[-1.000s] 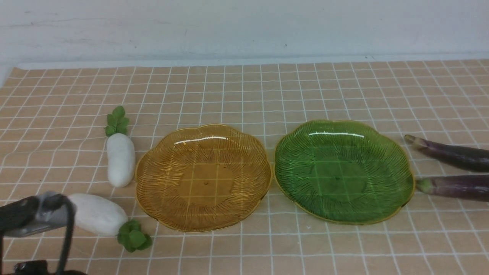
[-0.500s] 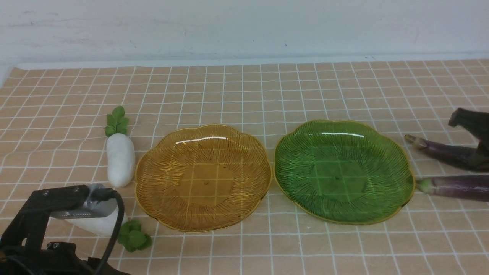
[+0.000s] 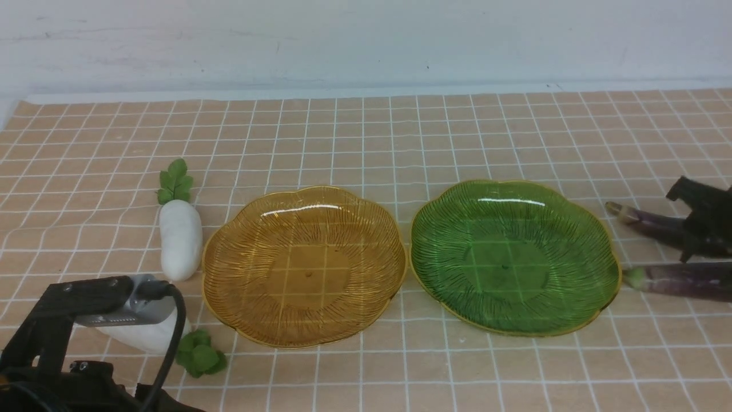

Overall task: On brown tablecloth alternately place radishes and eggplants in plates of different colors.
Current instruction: 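Put the eggplants into the green plate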

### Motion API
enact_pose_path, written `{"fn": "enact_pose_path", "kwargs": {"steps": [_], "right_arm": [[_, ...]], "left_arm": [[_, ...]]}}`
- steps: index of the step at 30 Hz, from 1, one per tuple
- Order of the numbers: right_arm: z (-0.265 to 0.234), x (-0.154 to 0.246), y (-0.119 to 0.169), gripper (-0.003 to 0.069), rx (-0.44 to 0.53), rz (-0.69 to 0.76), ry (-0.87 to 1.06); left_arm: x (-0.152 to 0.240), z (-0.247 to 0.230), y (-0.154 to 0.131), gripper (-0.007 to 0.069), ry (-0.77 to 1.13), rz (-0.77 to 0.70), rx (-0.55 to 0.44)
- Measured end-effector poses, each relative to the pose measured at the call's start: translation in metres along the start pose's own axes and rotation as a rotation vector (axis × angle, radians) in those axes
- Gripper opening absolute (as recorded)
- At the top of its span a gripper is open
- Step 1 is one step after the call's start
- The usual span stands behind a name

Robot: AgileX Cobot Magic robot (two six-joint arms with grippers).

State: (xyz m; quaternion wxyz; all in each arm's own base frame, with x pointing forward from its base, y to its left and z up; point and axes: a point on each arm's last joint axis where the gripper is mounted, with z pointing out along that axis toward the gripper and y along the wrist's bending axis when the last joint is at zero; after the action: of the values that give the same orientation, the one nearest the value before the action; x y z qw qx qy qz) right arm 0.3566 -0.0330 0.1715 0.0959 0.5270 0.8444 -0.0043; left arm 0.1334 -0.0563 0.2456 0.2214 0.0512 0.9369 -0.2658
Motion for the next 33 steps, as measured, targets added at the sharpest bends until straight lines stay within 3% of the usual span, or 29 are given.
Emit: {"fn": "enact_pose_path", "kwargs": {"steps": [14, 22, 26, 33], "right_arm": [[0.009, -0.007, -0.001, 0.0542, 0.046, -0.047, -0.064], [0.018, -0.006, -0.002, 0.0426, 0.079, -0.072, -0.051], [0.013, -0.009, -0.007, 0.0325, 0.136, -0.216, -0.074], [-0.037, -0.022, -0.015, 0.0326, 0.186, -0.469, -0.184]], "left_arm": [[0.0, 0.0, 0.0, 0.0232, 0.0, 0.0, 0.0], [0.0, 0.0, 0.0, 0.0238, 0.0, 0.007, 0.0], [0.0, 0.0, 0.0, 0.0238, 0.0, 0.013, 0.0], [0.0, 0.0, 0.0, 0.0238, 0.0, 0.015, 0.0]]}}
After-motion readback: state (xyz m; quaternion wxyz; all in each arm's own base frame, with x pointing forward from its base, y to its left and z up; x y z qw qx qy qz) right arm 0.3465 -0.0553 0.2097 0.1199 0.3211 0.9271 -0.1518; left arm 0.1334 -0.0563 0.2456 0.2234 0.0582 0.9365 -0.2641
